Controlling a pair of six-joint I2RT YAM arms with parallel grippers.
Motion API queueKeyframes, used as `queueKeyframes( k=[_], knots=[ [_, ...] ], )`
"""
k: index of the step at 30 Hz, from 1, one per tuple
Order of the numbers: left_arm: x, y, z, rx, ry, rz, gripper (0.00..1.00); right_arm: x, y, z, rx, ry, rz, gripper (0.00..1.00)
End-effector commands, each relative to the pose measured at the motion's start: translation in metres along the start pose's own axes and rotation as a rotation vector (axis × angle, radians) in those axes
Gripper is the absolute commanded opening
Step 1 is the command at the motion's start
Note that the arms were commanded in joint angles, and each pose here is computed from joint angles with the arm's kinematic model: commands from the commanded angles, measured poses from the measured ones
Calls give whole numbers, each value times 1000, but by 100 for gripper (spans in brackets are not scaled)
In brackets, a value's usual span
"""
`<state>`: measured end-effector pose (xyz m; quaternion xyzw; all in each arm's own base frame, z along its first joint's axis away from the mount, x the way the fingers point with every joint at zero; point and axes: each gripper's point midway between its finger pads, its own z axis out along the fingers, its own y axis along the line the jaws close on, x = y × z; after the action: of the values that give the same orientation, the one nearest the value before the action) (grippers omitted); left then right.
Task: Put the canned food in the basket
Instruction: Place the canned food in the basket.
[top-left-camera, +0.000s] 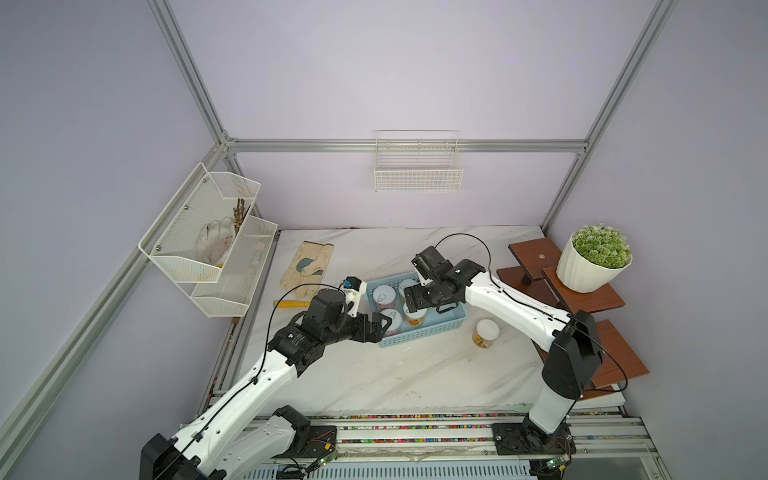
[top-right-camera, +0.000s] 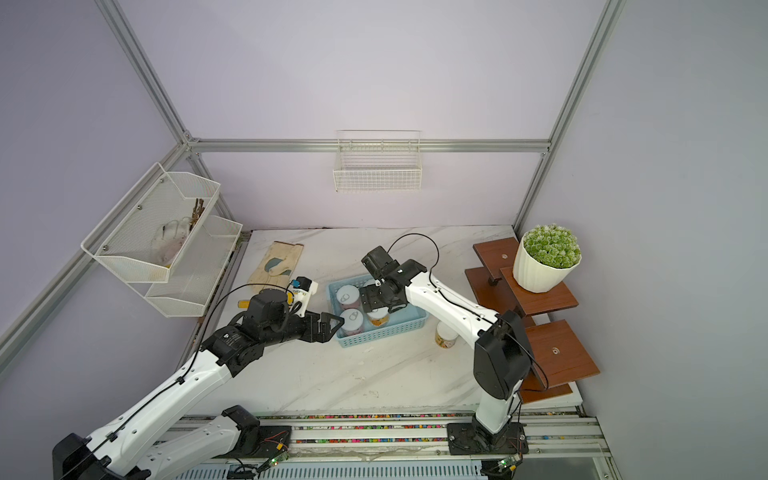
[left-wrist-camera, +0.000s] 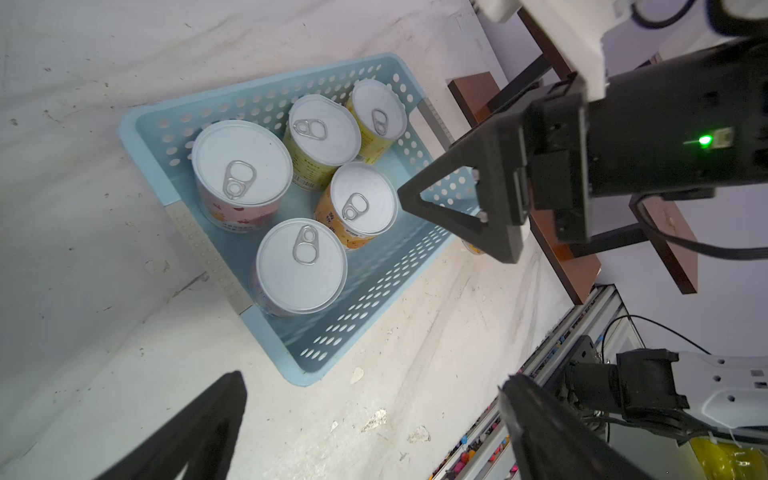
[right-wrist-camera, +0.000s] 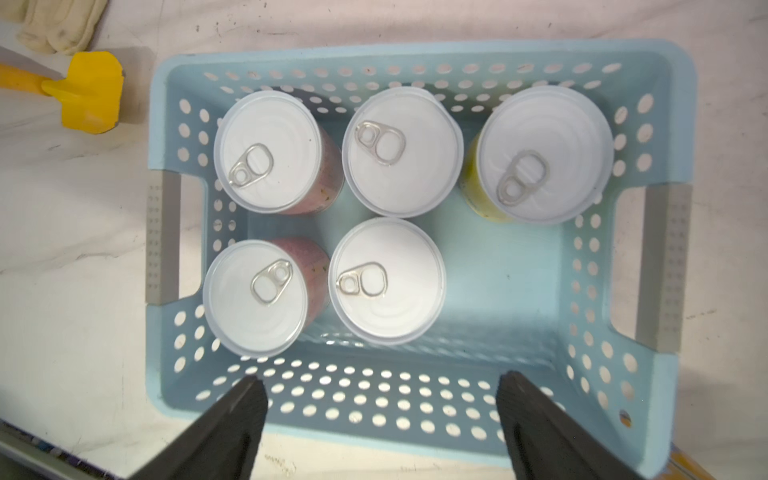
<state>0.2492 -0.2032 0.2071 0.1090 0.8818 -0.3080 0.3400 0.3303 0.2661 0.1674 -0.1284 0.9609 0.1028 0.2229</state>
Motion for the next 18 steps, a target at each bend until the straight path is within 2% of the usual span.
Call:
queueKeyframes(
  k=[1,5,9,12,18],
  knots=[
    [-26,-27,-2,52,-76,101,100,16,-4,-10,-16,-17,10,93],
    [-29,-47,7,96,-73,156,100,28,-21,-38,8,-80,46,93],
    [-30,-68,19,150,-60,205,100,43,-53,-61,106,-160,112,93],
    [-29,-84,31,191,-43,240,100,56,-73,-68,161,-191,145,93],
    [-29,-111,51,262,-13,282,100,83,-116,-66,283,-162,225,94]
  ],
)
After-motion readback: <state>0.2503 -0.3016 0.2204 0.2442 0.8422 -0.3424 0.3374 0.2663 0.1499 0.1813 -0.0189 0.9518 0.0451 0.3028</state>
